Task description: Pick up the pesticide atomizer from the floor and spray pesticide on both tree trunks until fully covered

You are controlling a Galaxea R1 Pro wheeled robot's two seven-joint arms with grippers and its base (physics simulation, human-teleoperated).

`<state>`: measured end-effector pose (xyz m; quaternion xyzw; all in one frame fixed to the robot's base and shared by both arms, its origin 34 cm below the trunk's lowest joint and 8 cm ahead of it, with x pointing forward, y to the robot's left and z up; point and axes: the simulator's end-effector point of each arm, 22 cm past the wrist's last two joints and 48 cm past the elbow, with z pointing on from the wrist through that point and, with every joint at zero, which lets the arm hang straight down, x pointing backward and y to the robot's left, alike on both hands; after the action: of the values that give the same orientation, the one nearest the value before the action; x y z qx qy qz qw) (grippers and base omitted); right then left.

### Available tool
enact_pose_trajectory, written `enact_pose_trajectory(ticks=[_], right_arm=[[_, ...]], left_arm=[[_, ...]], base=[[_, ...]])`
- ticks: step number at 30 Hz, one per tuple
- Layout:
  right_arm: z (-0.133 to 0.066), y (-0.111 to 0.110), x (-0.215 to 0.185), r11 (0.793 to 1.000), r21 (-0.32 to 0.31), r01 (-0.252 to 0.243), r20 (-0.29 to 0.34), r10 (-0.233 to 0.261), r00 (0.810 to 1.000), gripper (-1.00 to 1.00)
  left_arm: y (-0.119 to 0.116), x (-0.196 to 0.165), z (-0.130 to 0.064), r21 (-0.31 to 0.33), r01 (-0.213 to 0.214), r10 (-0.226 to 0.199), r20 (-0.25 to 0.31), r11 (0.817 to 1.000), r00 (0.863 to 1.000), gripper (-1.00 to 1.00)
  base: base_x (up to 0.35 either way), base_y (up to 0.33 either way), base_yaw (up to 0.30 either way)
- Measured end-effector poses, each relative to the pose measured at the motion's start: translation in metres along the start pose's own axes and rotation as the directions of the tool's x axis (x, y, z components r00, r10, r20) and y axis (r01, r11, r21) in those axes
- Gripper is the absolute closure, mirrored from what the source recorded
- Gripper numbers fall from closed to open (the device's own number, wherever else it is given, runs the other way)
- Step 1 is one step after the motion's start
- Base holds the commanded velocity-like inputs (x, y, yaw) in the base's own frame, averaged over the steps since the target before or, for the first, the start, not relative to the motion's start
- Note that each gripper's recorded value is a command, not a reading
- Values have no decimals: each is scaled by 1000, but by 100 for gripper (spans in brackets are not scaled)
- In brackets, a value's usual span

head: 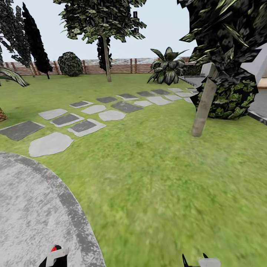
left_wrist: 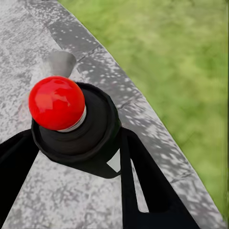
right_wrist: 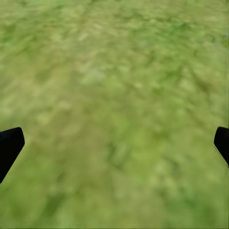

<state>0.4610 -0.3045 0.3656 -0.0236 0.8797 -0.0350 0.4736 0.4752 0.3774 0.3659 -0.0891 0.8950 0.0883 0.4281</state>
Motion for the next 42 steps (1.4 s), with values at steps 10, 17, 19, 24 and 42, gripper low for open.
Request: enact_pose_trajectory(ticks=[10, 17, 19, 24, 42], right_arm=[[0, 1, 0, 1000, -1, 0, 0, 0, 1000, -100], [0, 1, -3, 1000, -2, -1, 6, 1, 1000, -100], [1, 1, -4, 1000, -1, -1, 9, 1, 1000, -100], [1, 1, -6, 1000, -1, -1, 14, 1, 1000, -100], [-11, 1, -17, 1000, 3, -7, 108, 6, 994, -100]], left_arm=[[0, 0, 0, 1, 0, 0, 0, 1000, 1000, 100], [0, -2, 0, -1, 1, -1, 5, 1000, 1000, 100], [0, -3, 0, -1, 2, -2, 7, 1000, 1000, 100], [0, -6, 0, 0, 3, -3, 13, 1000, 1000, 100], [-1, -16, -1, 2, 8, -8, 34, 1000, 999, 100]], base=[[299, -187, 9], [289, -198, 140], [286, -198, 172], [286, -198, 182], [286, -198, 191]])
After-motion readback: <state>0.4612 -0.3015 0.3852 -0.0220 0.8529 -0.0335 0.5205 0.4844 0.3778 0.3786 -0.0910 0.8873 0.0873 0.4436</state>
